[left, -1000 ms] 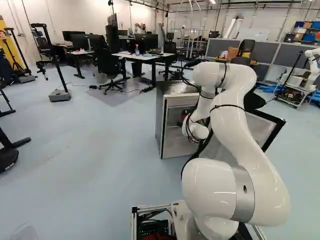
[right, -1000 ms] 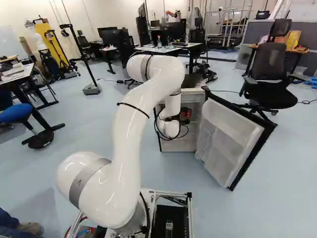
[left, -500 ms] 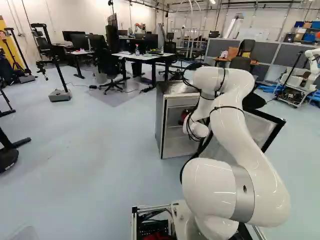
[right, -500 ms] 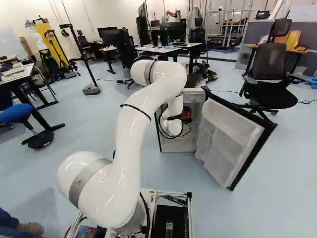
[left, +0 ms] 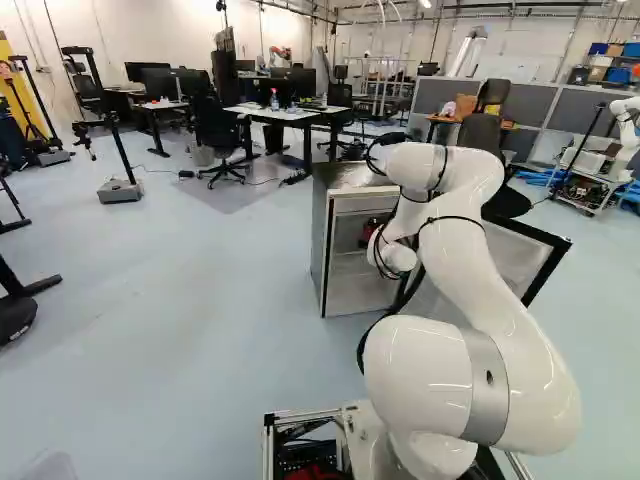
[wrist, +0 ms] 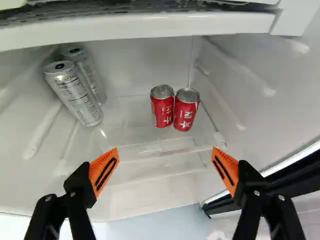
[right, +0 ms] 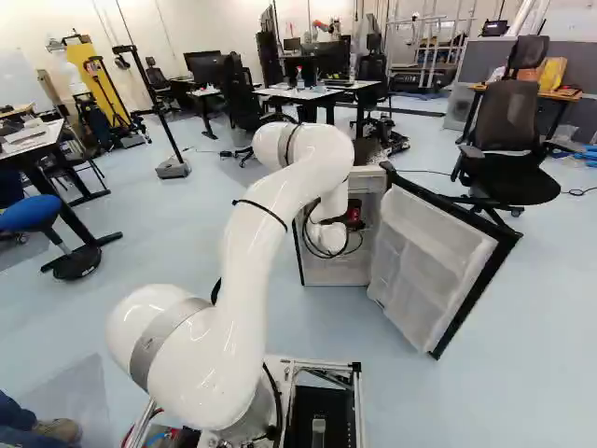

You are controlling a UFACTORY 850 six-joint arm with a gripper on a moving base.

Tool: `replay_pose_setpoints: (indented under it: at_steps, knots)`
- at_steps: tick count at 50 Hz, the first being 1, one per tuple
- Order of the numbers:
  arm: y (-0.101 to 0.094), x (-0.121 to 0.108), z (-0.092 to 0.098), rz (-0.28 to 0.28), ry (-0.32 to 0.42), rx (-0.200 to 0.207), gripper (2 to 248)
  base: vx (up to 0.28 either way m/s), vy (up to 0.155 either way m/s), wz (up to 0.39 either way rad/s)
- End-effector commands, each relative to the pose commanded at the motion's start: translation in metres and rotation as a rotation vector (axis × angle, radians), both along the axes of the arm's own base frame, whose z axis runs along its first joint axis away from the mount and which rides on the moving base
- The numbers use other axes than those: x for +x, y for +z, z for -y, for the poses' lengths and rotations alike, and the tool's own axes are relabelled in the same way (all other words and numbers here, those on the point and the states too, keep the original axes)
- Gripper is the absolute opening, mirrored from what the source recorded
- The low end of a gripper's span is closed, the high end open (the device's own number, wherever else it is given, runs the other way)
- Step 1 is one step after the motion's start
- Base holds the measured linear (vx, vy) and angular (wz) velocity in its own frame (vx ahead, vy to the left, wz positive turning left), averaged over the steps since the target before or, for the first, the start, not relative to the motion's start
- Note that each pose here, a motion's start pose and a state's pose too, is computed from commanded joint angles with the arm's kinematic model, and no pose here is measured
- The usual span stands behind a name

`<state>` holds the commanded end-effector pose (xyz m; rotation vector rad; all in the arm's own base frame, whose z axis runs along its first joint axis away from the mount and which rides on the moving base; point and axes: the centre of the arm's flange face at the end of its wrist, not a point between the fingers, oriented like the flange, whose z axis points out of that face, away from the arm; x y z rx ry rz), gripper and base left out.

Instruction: Grab a drink from the fridge

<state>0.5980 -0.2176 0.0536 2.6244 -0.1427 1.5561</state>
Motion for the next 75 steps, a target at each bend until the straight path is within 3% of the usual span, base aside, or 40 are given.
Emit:
replay_pose_setpoints:
  at_steps: [26,60,75]
  knots:
    - [-0.015,0.027,0.015,-0.014,-0.007,-0.012,247,0.000,0.000,0.000]
    - [-0.027,0.057,0.034,0.043,-0.017,-0.035,247,0.000,0.000,0.000]
    - [-0.027,0.058,0.034,0.044,-0.017,-0.036,247,0.000,0.000,0.000]
